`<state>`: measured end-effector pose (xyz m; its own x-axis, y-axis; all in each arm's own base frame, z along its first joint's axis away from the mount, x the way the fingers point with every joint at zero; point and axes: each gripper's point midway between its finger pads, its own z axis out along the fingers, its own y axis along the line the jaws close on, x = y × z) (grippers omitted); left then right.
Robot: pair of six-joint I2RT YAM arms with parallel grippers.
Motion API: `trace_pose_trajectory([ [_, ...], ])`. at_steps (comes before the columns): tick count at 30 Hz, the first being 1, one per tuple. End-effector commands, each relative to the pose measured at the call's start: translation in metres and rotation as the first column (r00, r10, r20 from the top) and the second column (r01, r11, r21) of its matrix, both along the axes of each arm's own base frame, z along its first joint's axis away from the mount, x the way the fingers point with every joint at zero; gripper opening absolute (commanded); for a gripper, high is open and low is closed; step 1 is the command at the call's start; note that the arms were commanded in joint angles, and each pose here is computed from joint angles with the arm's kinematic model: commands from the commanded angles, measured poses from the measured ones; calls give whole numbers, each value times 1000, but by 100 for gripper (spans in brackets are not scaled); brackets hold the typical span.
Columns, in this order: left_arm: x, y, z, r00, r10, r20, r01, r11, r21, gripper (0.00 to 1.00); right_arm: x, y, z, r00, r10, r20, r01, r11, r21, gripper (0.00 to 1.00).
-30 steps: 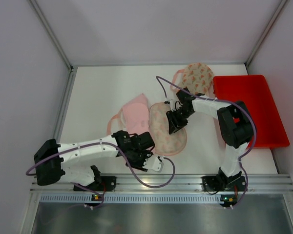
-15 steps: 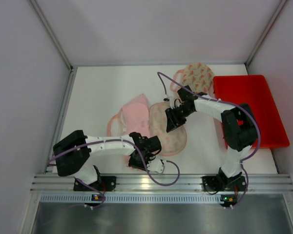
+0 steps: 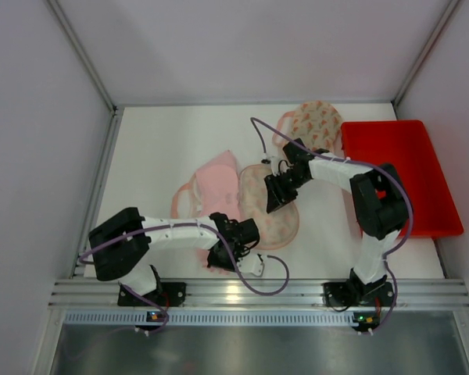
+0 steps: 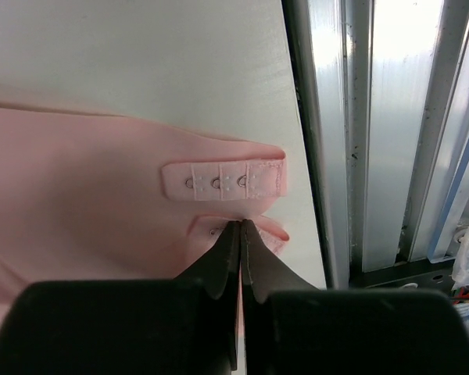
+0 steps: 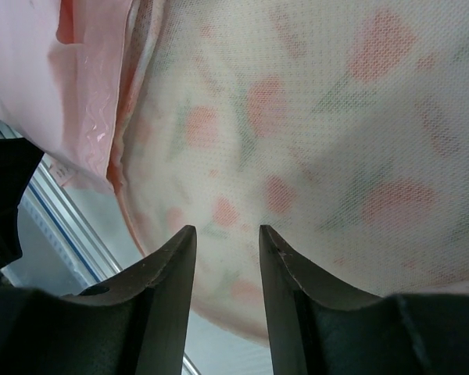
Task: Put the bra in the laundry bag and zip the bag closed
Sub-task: Adjust the bra in the laundry bag.
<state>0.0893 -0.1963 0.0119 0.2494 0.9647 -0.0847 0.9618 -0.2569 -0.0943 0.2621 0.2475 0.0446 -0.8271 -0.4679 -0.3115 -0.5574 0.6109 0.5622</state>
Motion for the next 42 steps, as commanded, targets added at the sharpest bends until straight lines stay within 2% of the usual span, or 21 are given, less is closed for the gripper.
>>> trace_pose_trajectory([
  [1,-7,6,-13,999,30,-28,-29,999,26,0,8,4,-2,999,11,37,-11,1000,10,39],
  [8,4,-13,14,998,56,32,-54,995,-83,0,8,4,-3,999,12,39,-12,1000,9,32],
  [16,2,-25,73,997,74,38,-64,973,-221,0,5,3,-1,999,19,44,-19,1000,13,27],
  [20,4,-28,88,995,77,57,-59,962,-267,0,3,1,-2,999,22,44,-22,1000,10,29],
  [21,1,-25,83,997,65,52,-50,967,-251,19,2,0,-3,999,20,42,-20,1000,7,30],
  [23,3,-23,76,996,68,53,-54,973,-226,41,2,0,-5,999,19,41,-19,1000,2,34],
  [26,2,-26,57,997,67,31,-60,982,-180,45,3,0,-6,999,16,34,-16,1000,-2,37],
  [31,5,-34,32,997,74,27,-71,991,-109,45,2,0,-7,999,22,33,-22,1000,-1,38],
  [38,-23,-30,6,997,74,-20,-75,997,-26,45,4,2,-10,999,26,28,-27,1000,5,38],
  [42,-22,-26,-14,990,142,4,-142,989,29,45,6,6,-7,1000,20,22,-20,1000,20,38],
])
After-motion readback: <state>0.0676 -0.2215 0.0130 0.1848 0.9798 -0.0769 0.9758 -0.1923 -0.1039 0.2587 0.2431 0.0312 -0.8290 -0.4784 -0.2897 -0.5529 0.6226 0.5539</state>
